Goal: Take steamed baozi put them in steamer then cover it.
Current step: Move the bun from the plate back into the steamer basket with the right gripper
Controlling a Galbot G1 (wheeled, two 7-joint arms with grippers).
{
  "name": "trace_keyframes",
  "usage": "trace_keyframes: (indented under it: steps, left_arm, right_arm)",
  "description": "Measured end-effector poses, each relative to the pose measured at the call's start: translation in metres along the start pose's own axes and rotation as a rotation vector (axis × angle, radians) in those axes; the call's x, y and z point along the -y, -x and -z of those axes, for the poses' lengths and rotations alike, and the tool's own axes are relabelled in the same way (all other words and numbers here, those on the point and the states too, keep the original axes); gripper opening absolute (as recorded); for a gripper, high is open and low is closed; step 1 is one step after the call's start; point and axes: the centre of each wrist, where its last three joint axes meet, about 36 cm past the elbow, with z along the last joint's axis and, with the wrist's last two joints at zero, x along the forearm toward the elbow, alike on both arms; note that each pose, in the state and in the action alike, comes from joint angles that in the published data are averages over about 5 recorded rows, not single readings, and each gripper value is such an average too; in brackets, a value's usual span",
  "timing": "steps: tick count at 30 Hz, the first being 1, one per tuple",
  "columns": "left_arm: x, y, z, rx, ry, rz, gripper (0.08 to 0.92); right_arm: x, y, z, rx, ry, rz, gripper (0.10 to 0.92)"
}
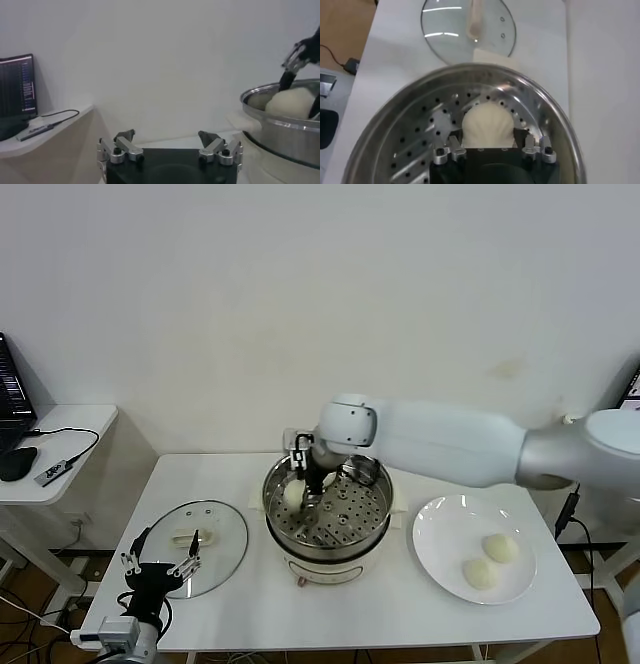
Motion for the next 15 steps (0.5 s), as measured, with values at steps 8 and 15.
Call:
trace_keyframes:
  steps: [8,15]
  left_arm:
    - [0.001,0.001,-0.001,-0.001,-0.002,-0.002,0.823]
    - [0.001,0.0,0.001,0.004,0.0,-0.005,0.823]
  right_arm:
    - [0.003,0.006,0.002,-0.016,0.01,-0.014,0.772]
    - [0.008,-0.012,-0.002,-0.01,-0.01,-0.007,0.822]
